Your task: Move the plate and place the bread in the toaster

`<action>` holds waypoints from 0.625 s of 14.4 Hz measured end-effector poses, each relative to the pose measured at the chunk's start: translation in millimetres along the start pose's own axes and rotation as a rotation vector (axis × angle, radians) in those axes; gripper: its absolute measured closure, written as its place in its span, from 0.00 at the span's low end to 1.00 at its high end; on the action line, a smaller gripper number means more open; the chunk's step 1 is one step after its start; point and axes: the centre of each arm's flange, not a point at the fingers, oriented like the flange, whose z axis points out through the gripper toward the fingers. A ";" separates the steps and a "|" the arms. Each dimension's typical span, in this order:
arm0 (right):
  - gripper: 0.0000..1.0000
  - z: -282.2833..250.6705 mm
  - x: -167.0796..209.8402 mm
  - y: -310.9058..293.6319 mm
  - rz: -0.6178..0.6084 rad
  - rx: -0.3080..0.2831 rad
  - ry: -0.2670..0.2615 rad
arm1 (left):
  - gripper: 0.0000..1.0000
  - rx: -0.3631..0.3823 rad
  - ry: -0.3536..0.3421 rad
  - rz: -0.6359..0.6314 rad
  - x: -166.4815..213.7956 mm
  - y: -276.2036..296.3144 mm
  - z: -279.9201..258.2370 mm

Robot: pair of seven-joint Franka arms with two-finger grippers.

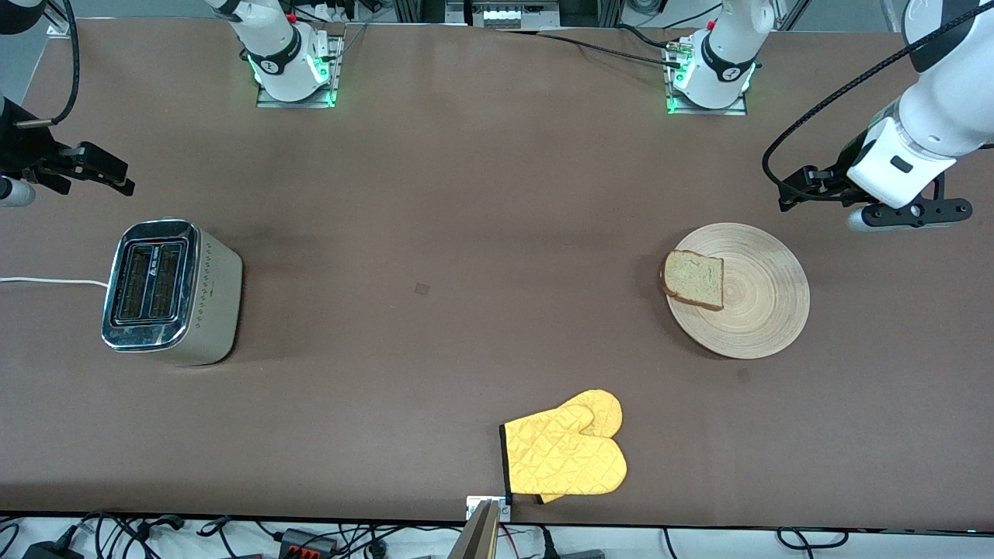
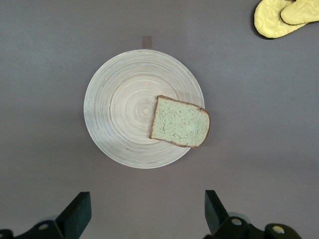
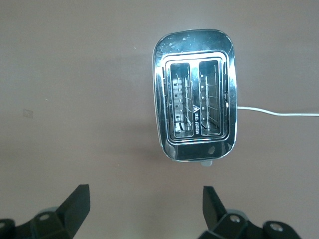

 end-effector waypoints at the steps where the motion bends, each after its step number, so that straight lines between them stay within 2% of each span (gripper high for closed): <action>1: 0.00 0.0 0.0 0.1 0.000 0.000 0.000 | 0.00 -0.001 0.000 -0.009 1.0 -4.6 0.1; 5: 0.00 -0.7 1.1 1.0 0.002 0.000 0.011 | 0.00 -0.031 0.007 -0.010 18.4 -59.6 10.9; 9: 0.00 1.5 1.2 1.4 0.002 0.000 0.007 | 0.00 -0.171 -0.041 -0.037 37.2 -113.6 46.6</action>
